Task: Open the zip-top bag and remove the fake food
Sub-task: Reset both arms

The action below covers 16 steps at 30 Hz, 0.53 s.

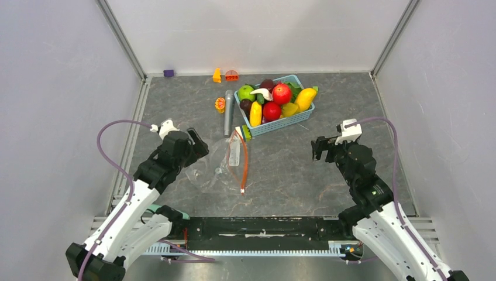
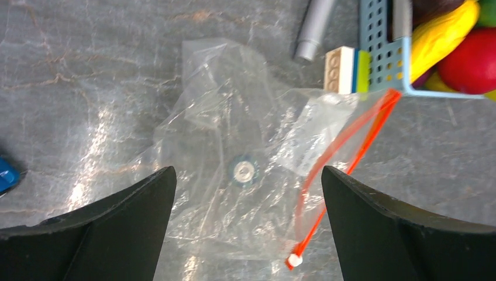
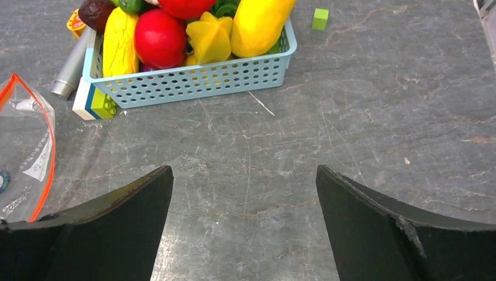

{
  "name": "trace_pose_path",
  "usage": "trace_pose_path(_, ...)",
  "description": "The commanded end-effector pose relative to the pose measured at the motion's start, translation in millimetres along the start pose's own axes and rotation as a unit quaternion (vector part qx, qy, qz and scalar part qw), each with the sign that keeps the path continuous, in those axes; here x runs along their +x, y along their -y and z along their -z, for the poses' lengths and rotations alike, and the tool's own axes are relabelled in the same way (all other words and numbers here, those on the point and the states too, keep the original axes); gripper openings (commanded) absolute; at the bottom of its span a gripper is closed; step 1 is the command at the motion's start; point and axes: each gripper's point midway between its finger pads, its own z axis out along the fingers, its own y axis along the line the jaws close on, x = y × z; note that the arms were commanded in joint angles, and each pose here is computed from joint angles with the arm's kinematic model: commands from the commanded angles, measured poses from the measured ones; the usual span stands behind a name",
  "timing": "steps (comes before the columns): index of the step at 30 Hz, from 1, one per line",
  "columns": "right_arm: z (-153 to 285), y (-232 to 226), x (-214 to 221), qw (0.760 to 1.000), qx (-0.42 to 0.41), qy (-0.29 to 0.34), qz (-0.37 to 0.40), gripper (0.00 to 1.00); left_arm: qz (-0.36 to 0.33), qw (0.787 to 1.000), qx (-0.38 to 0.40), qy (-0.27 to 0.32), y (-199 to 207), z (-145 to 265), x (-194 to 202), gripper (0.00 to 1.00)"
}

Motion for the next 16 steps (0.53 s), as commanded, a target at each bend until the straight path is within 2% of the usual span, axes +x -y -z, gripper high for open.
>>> trace_pose_path(1, -5.9, -3.6, -10.8, 0.999, -0.005, 0.027, -0.018, 0.98, -0.013, 1.0, -0.018, -0.011, -13.8, -1.5, 10.5, 1.0)
trace_pose_path(7, -13.7, -0.5, 9.0, 1.0, 0.009, -0.024, -0.005, 0.98, -0.011, 1.0, -0.02, -0.008, -16.3, -1.5, 11.2, 1.0)
trace_pose_path(16, -17.3, -1.1, 11.1, 1.0, 0.007, -0.028, 0.004, 0.98, -0.011, 0.999, -0.044, 0.002, -22.1, -0.9, 4.8, 1.0)
